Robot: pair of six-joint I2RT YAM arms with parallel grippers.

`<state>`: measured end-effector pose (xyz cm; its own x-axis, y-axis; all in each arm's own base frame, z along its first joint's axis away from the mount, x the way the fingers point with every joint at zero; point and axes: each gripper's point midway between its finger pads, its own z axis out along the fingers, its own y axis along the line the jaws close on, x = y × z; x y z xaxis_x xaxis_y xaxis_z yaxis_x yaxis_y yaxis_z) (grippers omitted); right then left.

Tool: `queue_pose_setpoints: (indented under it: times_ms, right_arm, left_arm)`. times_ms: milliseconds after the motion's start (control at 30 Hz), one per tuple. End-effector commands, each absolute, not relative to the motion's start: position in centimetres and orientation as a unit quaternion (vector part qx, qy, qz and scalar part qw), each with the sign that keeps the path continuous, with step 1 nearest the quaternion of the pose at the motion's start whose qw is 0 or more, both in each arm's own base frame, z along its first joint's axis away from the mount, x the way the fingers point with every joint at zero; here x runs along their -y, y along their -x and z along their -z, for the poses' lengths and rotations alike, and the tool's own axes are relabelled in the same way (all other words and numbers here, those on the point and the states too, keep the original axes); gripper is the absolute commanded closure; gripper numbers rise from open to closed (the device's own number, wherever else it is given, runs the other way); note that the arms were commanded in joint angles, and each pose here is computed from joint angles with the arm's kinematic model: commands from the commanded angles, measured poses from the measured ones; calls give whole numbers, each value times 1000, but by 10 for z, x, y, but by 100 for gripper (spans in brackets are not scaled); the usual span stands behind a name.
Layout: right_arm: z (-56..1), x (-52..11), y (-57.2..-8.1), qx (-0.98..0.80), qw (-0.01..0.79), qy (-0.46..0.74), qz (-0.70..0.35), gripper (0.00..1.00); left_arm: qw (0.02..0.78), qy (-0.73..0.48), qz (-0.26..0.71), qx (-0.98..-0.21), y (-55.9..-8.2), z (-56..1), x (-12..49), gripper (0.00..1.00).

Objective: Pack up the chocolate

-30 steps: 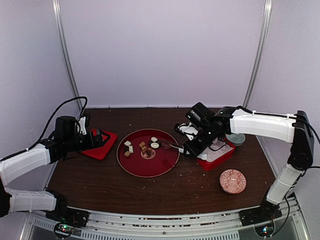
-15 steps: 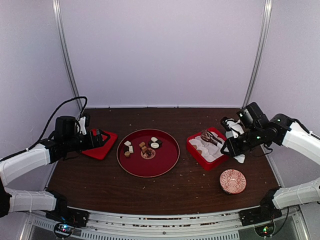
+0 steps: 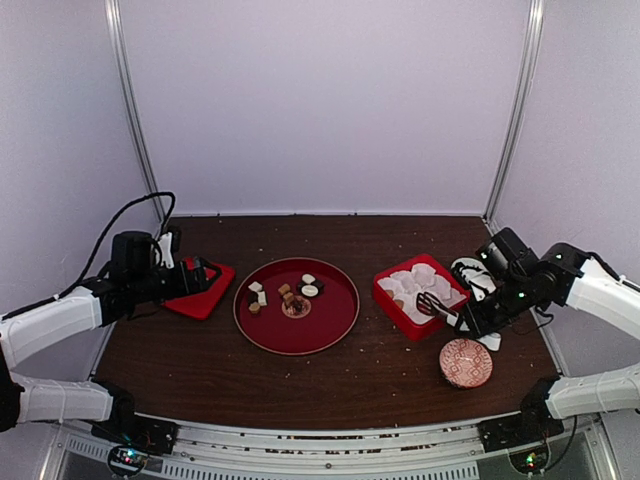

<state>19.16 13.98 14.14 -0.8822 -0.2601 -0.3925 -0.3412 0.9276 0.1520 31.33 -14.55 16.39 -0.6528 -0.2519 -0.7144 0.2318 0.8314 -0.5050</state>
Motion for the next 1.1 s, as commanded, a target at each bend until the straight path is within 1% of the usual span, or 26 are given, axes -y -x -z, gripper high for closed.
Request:
queue_pose_setpoints:
  times_ms: [0, 267, 367, 767, 933, 1067]
  right_arm:
    - [-137, -139, -193, -965, 187, 148, -110, 81]
    - [-135, -141, -191, -965, 181, 150, -116, 80]
    - [-136, -142, -190, -964, 182, 151, -120, 76]
    - [-141, -142, -190, -962, 189, 151, -125, 69]
    - [-143, -142, -190, -962, 193, 150, -125, 67]
    - [-154, -146, -196, -956, 214, 150, -134, 69]
  left_arm:
    - [434, -1, 308, -847, -320, -176, 153, 3]
    - [433, 0, 307, -848, -321, -175, 152, 3]
    - [431, 0, 309, -848, -322, -174, 154, 3]
    - [430, 0, 309, -848, -322, -173, 154, 3]
    - [432, -1, 309, -847, -321, -174, 154, 3]
    - [432, -1, 309, -847, -321, -175, 154, 3]
